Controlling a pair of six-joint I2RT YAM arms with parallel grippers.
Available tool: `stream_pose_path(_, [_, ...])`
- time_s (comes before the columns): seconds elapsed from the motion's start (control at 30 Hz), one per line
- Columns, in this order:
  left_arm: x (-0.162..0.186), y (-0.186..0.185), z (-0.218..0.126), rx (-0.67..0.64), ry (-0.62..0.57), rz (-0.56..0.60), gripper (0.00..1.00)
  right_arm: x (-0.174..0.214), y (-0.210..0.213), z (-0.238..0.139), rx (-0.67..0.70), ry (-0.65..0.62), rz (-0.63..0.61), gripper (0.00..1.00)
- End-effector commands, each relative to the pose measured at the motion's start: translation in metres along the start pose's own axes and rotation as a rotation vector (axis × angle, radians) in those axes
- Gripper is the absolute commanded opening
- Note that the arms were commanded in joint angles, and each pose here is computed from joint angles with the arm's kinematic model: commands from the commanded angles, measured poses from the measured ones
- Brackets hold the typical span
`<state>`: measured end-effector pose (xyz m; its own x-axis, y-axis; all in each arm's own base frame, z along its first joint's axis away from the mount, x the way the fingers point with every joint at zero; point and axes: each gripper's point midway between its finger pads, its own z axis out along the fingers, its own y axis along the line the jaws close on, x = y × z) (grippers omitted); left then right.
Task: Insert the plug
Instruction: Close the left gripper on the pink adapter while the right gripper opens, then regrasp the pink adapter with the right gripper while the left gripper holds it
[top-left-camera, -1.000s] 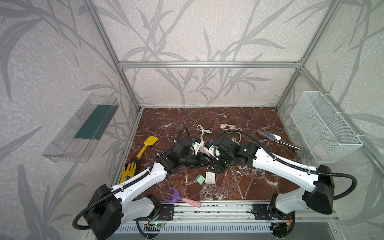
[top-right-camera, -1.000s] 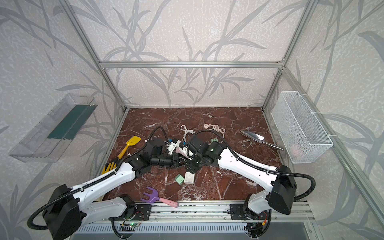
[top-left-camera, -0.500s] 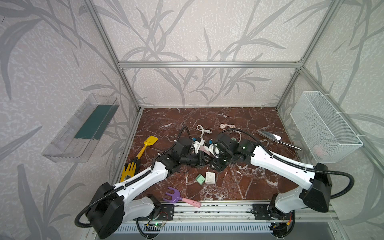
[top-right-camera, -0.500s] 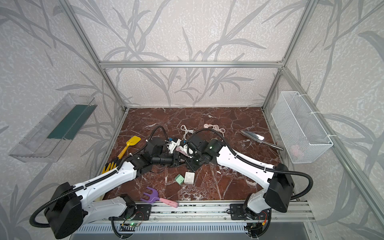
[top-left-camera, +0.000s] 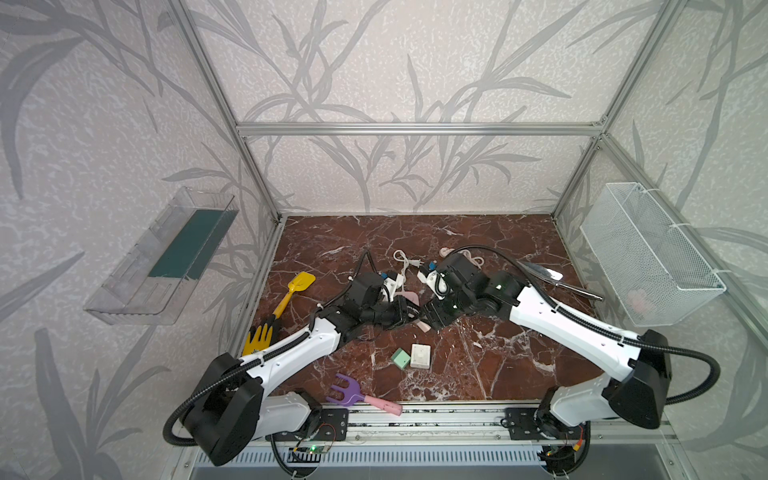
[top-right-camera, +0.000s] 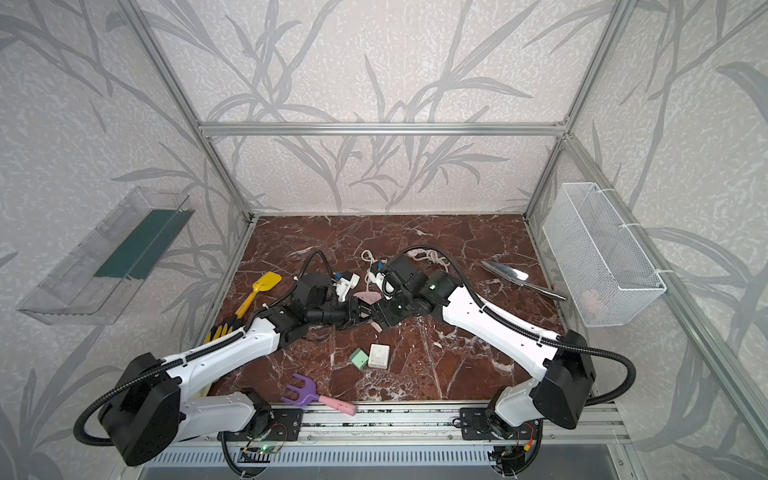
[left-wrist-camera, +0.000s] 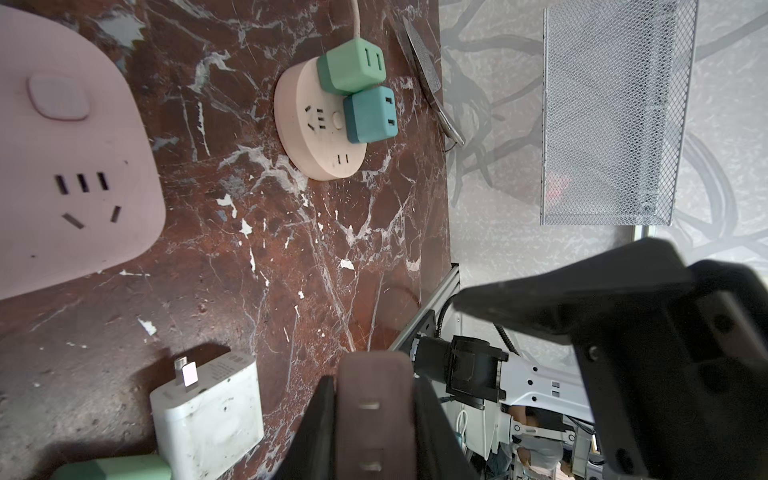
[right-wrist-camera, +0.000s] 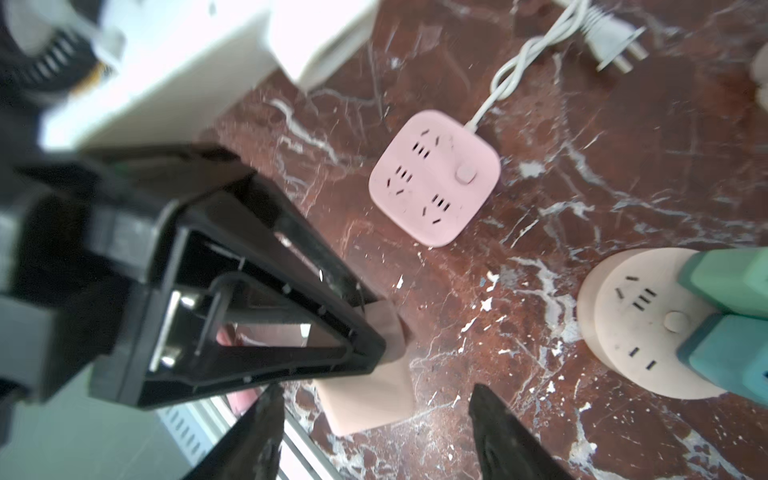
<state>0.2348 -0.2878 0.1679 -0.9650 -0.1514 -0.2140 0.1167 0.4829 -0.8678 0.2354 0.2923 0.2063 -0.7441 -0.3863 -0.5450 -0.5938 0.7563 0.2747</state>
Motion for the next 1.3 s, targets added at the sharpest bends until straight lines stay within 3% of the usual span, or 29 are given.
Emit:
stream_pose_path(0.0, [-0.019, -0.012, -0.006, 0.024, -0.094, 0.01, 0.0, -0.02, -0.011, -0.025, 0.006, -0.161, 0.115, 0.71])
stream_pose_path(0.1, [-0.034, -0.021, -0.016, 0.057, -0.186, 0.003, 0.0, -0.024, -0.022, -0.03, -0.025, -0.242, 0.266, 0.67])
stream_pose_path(0.3, [-0.055, -0.038, -0.036, 0.117, -0.334, -0.012, 0.0, -0.033, -0.021, -0.037, -0.09, -0.341, 0.386, 0.65])
stream_pose_path(0.47, [-0.066, -0.051, -0.053, 0.192, -0.431, -0.045, 0.0, -0.051, -0.009, -0.04, -0.329, -0.442, 0.527, 0.63])
stream_pose_path(0.93, [-0.076, -0.061, -0.085, 0.267, -0.588, -0.09, 0.0, -0.086, 0.008, -0.03, -0.555, -0.532, 0.626, 0.58])
stream_pose_path(1.27, [-0.083, -0.063, -0.081, 0.355, -0.601, -0.156, 0.0, -0.093, 0.021, -0.028, -0.732, -0.53, 0.691, 0.5])
